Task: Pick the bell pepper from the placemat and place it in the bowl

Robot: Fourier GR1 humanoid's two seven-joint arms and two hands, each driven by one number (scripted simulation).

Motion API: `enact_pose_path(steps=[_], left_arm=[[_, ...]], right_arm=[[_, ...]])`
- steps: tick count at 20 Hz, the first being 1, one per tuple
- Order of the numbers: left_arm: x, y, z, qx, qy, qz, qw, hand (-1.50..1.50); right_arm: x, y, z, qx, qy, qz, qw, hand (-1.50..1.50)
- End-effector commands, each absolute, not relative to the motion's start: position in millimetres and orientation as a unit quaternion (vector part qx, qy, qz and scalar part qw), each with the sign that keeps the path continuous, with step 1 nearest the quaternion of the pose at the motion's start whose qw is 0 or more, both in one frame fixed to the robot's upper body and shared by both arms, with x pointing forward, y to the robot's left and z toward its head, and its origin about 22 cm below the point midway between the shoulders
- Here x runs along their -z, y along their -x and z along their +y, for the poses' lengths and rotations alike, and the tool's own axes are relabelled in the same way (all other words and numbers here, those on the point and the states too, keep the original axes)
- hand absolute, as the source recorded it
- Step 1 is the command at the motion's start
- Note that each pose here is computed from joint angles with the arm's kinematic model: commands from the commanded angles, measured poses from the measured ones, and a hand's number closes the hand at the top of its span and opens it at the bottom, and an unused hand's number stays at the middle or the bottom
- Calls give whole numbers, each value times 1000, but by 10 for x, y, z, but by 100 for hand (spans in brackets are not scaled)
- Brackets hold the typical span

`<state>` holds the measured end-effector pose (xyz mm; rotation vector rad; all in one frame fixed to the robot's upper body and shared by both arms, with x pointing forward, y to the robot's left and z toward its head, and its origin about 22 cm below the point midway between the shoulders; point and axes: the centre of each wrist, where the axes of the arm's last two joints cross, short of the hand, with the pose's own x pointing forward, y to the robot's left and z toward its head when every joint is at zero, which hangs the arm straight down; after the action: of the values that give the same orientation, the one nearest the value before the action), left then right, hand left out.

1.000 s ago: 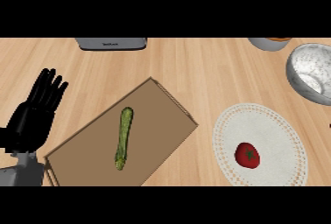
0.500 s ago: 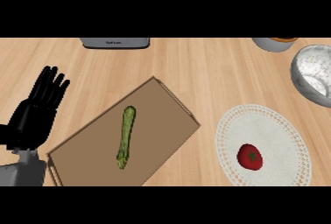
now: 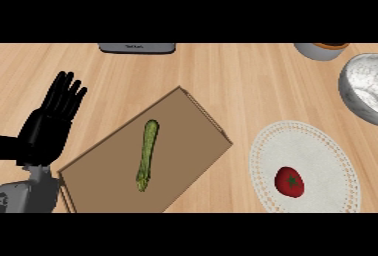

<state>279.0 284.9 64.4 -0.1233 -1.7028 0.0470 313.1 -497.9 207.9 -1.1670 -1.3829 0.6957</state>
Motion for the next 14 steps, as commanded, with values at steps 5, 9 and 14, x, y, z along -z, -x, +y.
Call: enact_pose_path(steps=[5, 9, 14], left_arm=[[-707, -2825, 2905, -16, 61, -753, 655, 0], [-599, -2792, 2786, -4, 72, -752, 655, 0], [-625, -2806, 2688, -2, 73, -760, 646, 0]], right_arm=[[-1714, -3410, -5128, -273, 490, -594, 577, 150], [-1791, -3500, -5125, -284, 501, -566, 590, 150], [-1386, -3547, -5020, -323, 486, -501, 639, 150]])
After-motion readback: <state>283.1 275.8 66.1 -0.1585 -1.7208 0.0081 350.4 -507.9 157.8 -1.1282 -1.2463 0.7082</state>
